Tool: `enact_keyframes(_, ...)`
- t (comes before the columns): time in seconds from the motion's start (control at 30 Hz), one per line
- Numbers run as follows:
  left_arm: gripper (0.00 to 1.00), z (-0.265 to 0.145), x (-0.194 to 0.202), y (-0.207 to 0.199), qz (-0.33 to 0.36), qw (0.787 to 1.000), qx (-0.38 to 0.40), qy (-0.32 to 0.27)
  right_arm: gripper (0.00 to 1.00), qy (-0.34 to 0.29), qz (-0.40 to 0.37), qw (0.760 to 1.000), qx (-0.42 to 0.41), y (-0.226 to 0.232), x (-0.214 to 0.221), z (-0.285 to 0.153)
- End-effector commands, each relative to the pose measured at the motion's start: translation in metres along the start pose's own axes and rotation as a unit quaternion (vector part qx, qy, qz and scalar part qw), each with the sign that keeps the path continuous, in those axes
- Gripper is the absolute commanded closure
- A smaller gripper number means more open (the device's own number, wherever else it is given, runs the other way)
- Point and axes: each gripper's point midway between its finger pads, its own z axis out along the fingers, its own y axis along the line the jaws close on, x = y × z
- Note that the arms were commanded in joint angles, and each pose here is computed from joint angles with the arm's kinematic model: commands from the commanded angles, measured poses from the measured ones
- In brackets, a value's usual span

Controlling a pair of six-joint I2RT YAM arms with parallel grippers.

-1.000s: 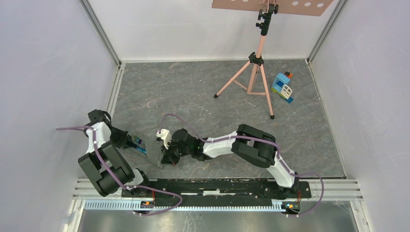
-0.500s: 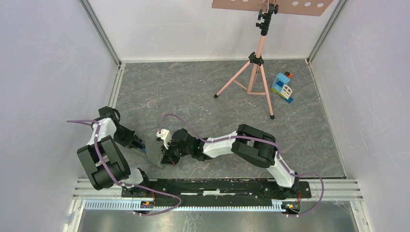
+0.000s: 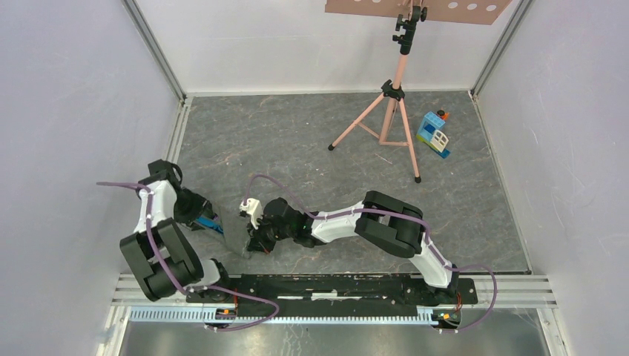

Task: Fold the napkin into a case and place the utensils inside
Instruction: Reset both arms

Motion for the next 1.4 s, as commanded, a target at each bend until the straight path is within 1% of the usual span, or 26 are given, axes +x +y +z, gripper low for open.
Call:
enact_keyframes(0.0, 0.4, -0.046, -0.018, -0.009, 0.029, 0.997, 0.024, -0.07, 0.99, 0.007, -0.004, 1.0, 0.021, -0.007, 0.008, 0.001)
enact_keyframes(0.07, 0.4, -0.066, -0.019, -0.018, 0.047, 0.992, 0.047, -0.103, 0.97, 0.006, -0.007, 1.0, 0.023, -0.007, 0.008, 0.0)
enact_keyframes(0.13, 0.4, -0.09, -0.016, -0.038, 0.077, 0.983, 0.088, -0.144, 0.95, -0.002, -0.008, 0.999, 0.031, -0.008, 0.003, -0.004)
enact_keyframes(0.17, 0.4, -0.102, -0.011, -0.053, 0.099, 0.975, 0.116, -0.163, 0.91, -0.008, -0.011, 0.999, 0.038, -0.009, -0.001, -0.008)
enact_keyframes(0.23, 0.4, -0.127, 0.002, -0.082, 0.142, 0.956, 0.172, -0.191, 0.82, -0.039, -0.028, 0.997, 0.056, -0.007, -0.027, -0.022)
enact_keyframes(0.27, 0.4, -0.14, 0.006, -0.094, 0.159, 0.946, 0.191, -0.21, 0.79, -0.049, -0.037, 0.996, 0.062, -0.005, -0.038, -0.03)
enact_keyframes(0.3, 0.4, -0.152, 0.016, -0.108, 0.185, 0.934, 0.215, -0.216, 0.75, -0.059, -0.053, 0.994, 0.069, -0.002, -0.055, -0.039)
enact_keyframes(0.37, 0.4, -0.182, 0.033, -0.132, 0.232, 0.91, 0.257, -0.228, 0.66, -0.063, -0.069, 0.992, 0.088, 0.002, -0.079, -0.061)
enact_keyframes(0.4, 0.4, -0.201, 0.042, -0.143, 0.257, 0.894, 0.283, -0.234, 0.62, -0.06, -0.068, 0.991, 0.101, 0.0, -0.087, -0.073)
enact_keyframes(0.43, 0.4, -0.22, 0.05, -0.153, 0.281, 0.874, 0.316, -0.24, 0.59, -0.065, -0.067, 0.989, 0.114, -0.001, -0.098, -0.089)
enact_keyframes(0.5, 0.39, -0.258, 0.072, -0.171, 0.328, 0.822, 0.401, -0.237, 0.53, -0.078, -0.064, 0.985, 0.141, -0.007, -0.114, -0.125)
enact_keyframes(0.6, 0.34, -0.32, 0.104, -0.182, 0.372, 0.722, 0.531, -0.242, 0.46, -0.115, -0.06, 0.972, 0.195, -0.02, -0.13, -0.196)
enact_keyframes(0.63, 0.32, -0.337, 0.113, -0.182, 0.382, 0.691, 0.563, -0.245, 0.45, -0.12, -0.058, 0.966, 0.22, -0.03, -0.13, -0.219)
enact_keyframes(0.67, 0.25, -0.358, 0.122, -0.181, 0.389, 0.655, 0.597, -0.251, 0.43, -0.127, -0.058, 0.959, 0.247, -0.035, -0.135, -0.247)
enact_keyframes(0.7, 0.23, -0.375, 0.127, -0.179, 0.393, 0.625, 0.622, -0.261, 0.41, -0.14, -0.065, 0.949, 0.276, -0.037, -0.142, -0.275)
enact_keyframes(0.77, 0.2, -0.407, 0.137, -0.171, 0.398, 0.567, 0.663, -0.284, 0.31, -0.163, -0.094, 0.927, 0.324, -0.033, -0.157, -0.326)
enact_keyframes(0.8, 0.18, -0.422, 0.14, -0.166, 0.398, 0.543, 0.677, -0.298, 0.23, -0.171, -0.11, 0.919, 0.337, -0.028, -0.162, -0.347)
enact_keyframes(0.83, 0.15, -0.437, 0.141, -0.16, 0.397, 0.52, 0.686, -0.319, 0.17, -0.195, -0.115, 0.908, 0.352, -0.019, -0.174, -0.374)
enact_keyframes(0.87, 0.12, -0.451, 0.14, -0.155, 0.392, 0.505, 0.689, -0.341, 0.1, -0.213, -0.115, 0.899, 0.364, -0.012, -0.183, -0.397)
enact_keyframes(0.93, 0.05, -0.476, 0.134, -0.146, 0.378, 0.483, 0.689, -0.386, 0.02, -0.259, -0.111, 0.882, 0.378, 0.007, -0.201, -0.445)
enact_keyframes(1.0, 0.0, -0.497, 0.127, -0.138, 0.358, 0.469, 0.69, -0.419, 0.02, -0.293, -0.118, 0.866, 0.388, 0.024, -0.215, -0.484)
enact_keyframes(1.07, 0.0, -0.512, 0.127, -0.134, 0.349, 0.451, 0.698, -0.434, 0.02, -0.317, -0.126, 0.854, 0.394, 0.038, -0.226, -0.515)
enact_keyframes(1.1, 0.0, -0.517, 0.127, -0.133, 0.344, 0.447, 0.701, -0.436, 0.02, -0.328, -0.127, 0.845, 0.403, 0.043, -0.23, -0.532)
enact_keyframes(1.23, 0.0, -0.526, 0.129, -0.134, 0.338, 0.439, 0.715, -0.427, 0.02, -0.348, -0.12, 0.823, 0.434, 0.05, -0.235, -0.571)
enact_keyframes(1.3, 0.0, -0.527, 0.131, -0.134, 0.338, 0.437, 0.719, -0.422, 0.02, -0.352, -0.12, 0.82, 0.436, 0.053, -0.233, -0.579)
enact_keyframes(1.37, 0.0, -0.526, 0.13, -0.136, 0.338, 0.442, 0.718, -0.418, 0.02, -0.357, -0.134, 0.82, 0.426, 0.056, -0.228, -0.58)
